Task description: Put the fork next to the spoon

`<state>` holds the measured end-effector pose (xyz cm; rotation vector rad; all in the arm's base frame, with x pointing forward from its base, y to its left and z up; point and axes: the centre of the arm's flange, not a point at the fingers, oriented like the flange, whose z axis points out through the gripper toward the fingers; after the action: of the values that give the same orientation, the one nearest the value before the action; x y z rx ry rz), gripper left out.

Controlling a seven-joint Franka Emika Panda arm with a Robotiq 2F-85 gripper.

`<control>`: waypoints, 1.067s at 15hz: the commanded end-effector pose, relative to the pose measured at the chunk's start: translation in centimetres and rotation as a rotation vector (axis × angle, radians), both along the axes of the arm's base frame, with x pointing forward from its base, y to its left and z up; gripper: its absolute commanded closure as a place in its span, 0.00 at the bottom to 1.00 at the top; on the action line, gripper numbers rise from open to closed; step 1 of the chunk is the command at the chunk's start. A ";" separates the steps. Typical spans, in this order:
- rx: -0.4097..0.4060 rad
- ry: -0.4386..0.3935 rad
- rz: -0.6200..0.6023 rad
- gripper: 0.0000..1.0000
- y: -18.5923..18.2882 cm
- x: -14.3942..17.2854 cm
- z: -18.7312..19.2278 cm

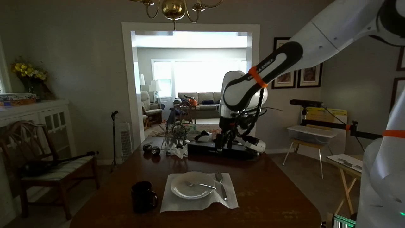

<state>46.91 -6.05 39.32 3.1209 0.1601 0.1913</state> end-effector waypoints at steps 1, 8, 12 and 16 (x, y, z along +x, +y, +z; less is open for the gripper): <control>0.009 0.027 -0.095 0.00 0.9 4.8 -3.8; -0.002 0.050 -0.092 0.00 0.9 4.0 -4.8; -0.002 0.040 -0.093 0.00 0.8 4.0 -4.3; 0.036 0.010 -0.136 0.00 0.8 7.6 -6.9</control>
<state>51.58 -5.24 34.58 3.1238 -0.0061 0.1515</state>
